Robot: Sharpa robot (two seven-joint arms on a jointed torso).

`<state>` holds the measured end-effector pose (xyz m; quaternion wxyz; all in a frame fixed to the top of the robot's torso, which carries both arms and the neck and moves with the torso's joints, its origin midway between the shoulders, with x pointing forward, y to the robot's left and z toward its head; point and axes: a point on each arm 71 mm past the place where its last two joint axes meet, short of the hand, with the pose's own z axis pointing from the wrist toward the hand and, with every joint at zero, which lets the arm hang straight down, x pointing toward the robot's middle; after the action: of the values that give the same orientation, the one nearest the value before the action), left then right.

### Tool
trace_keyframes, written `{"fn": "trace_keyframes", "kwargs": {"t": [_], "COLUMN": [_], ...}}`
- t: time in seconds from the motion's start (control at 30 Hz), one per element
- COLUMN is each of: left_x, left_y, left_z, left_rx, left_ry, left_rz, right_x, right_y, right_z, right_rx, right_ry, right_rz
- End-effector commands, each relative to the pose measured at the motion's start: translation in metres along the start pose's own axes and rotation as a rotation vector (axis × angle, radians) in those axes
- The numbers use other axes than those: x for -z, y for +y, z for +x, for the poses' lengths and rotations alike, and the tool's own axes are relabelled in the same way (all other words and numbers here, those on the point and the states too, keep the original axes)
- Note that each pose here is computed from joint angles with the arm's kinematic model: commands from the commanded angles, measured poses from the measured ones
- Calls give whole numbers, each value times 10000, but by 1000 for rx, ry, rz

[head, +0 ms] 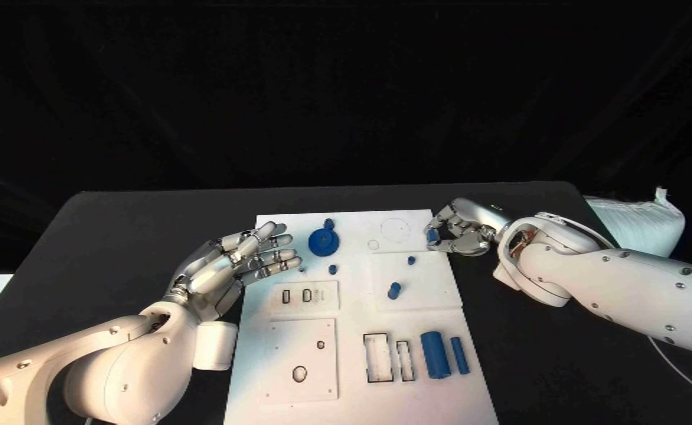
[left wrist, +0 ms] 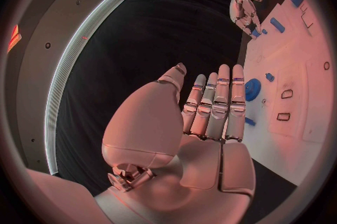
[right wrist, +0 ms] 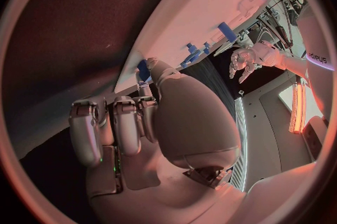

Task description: Assemble the parts on the task board

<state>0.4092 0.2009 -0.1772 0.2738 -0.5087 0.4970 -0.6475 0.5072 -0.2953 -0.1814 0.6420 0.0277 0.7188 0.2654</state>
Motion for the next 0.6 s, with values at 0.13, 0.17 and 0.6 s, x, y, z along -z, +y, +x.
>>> {"fn": "trace_keyframes", "kwargs": {"t": [0.13,0.17,0.6], "left_x": [0,0,-14], "left_y": [-6,-6,-6], "left_z": [24,23,-3], "left_rx": [12,12,10], "left_ry": [22,22,17], "left_rz": [5,5,7], "right_x": [-2,-2,-8], "right_y": [6,12,290], "right_z": [22,17,-77], "right_rx": [13,11,-44], "right_ry": [-7,-15,-62], "right_rz": [-2,-5,-26]}}
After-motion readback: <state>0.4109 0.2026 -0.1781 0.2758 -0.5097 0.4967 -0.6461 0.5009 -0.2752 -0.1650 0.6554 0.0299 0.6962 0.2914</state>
